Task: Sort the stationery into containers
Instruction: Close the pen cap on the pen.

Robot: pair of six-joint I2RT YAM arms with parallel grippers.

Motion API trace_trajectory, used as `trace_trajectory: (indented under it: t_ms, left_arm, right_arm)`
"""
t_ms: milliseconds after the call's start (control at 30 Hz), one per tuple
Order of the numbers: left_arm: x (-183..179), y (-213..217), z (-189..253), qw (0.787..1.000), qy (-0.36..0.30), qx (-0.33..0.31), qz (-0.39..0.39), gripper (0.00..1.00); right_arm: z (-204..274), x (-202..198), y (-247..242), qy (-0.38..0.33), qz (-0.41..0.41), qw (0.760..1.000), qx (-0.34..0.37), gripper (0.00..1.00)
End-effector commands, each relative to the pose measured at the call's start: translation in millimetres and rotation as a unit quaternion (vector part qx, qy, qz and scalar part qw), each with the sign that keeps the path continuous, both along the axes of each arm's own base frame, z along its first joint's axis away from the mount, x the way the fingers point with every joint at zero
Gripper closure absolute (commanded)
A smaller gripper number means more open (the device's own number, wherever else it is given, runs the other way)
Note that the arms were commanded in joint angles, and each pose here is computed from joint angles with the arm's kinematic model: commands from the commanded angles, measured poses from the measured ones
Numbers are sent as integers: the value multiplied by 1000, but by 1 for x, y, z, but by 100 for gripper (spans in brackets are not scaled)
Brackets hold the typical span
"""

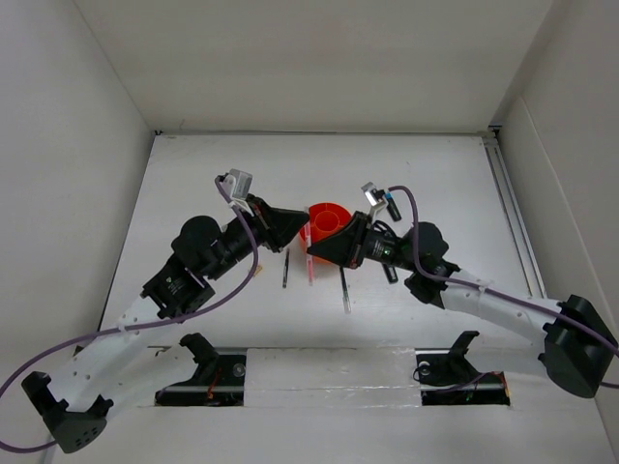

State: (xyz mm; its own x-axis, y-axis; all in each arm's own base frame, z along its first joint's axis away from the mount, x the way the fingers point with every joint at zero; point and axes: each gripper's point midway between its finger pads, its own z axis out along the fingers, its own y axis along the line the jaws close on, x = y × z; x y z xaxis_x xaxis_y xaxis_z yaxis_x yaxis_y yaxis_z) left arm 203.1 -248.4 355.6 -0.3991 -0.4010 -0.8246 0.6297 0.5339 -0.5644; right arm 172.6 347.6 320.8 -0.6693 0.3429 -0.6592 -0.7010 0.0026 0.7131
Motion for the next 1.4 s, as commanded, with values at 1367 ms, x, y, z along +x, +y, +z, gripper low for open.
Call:
trace_trajectory:
  t_ms: [1367]
  left_arm:
    - [-28,-14,-38,995,0,61,-79,100]
  right_arm:
    - [74,12,-22,-29,-39,997,52,100]
